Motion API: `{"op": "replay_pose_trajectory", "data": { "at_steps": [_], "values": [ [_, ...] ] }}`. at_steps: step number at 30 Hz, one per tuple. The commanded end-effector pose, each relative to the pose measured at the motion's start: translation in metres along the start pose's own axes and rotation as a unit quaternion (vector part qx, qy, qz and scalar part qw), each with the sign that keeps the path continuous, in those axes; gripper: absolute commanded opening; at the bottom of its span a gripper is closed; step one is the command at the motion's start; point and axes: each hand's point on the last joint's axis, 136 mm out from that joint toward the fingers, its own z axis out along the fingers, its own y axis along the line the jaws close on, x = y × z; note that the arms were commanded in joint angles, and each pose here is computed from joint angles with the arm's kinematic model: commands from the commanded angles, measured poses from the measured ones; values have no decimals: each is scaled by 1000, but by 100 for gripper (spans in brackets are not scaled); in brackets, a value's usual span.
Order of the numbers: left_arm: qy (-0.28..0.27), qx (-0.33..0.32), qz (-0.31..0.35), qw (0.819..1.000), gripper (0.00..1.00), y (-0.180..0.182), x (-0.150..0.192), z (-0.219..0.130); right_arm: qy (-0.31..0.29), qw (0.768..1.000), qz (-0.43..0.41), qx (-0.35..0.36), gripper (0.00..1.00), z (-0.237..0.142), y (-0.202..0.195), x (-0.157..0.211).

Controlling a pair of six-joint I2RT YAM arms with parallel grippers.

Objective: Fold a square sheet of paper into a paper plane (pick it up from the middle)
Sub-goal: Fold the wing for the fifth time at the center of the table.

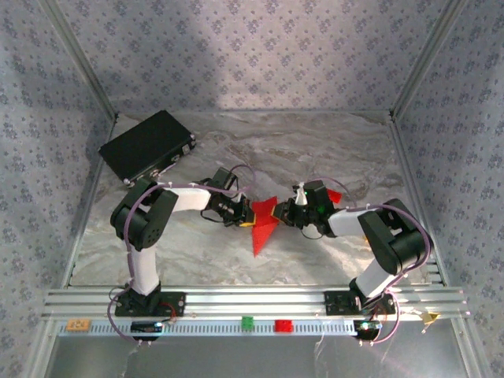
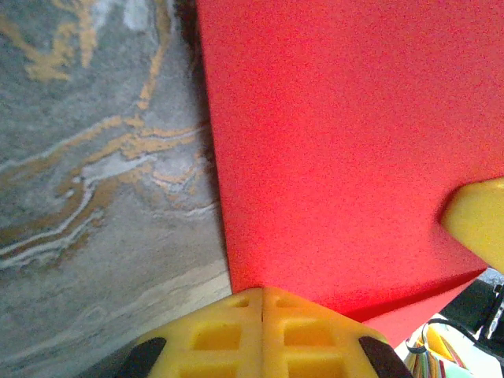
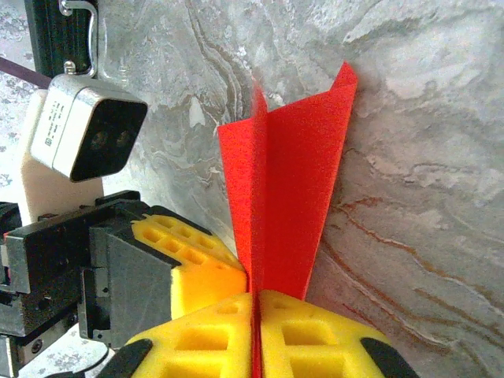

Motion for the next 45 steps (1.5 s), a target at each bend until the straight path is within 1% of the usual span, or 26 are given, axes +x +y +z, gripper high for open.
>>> {"op": "replay_pose_trajectory", "data": {
  "at_steps": [1, 2, 5, 7, 9, 13, 15, 18, 22, 28, 32, 37, 40, 43, 45],
  "values": [
    [-18, 3, 21, 1000, 4, -16, -4, -13, 5, 1000, 7, 3, 8, -1, 0, -1],
    [-26, 2, 25, 999, 6, -19, -6, -17, 3, 1000, 10, 4, 7, -2, 0, -1],
    [-46, -2, 38, 998, 16, -28, -9, -30, -16, 1000, 22, 7, 5, -5, 2, -4],
    [-60, -3, 45, 997, 21, -33, -11, -37, -43, 998, 41, 16, 5, -9, 0, -9],
    [-69, -3, 51, 996, 23, -36, -11, -42, -72, 994, 75, 35, 5, -14, -9, -11],
    [-77, 0, 68, 995, 24, -40, -8, -46, -137, 979, 143, 51, 5, -24, -25, -13],
    [-78, -2, 87, 993, 25, -44, -4, -46, -156, 974, 157, 50, 4, -26, -26, -12],
    [-82, -30, 130, 988, 27, -48, 5, -42, -170, 970, 168, 43, 4, -27, -20, -13],
    [-77, -59, 184, 978, 31, -55, 16, -33, -179, 968, 173, 35, 5, -25, -10, -15],
    [-55, -112, 250, 960, 39, -57, 31, -17, -169, 971, 169, 31, 8, -21, -3, -13],
    [-46, -153, 280, 946, 43, -51, 38, -11, -164, 973, 160, 23, 13, -21, 1, -14],
    [-45, -178, 307, 934, 44, -50, 45, -6, -153, 977, 149, 14, 16, -19, 10, -14],
    [-47, -198, 318, 926, 44, -46, 47, -5, -152, 977, 147, 12, 14, -19, 12, -15],
    [-46, -205, 322, 923, 45, -45, 48, -2, -151, 977, 148, 11, 9, -19, 12, -15],
    [-46, -212, 329, 919, 46, -45, 49, -1, -151, 977, 149, 10, 7, -19, 12, -15]
  ]
}}
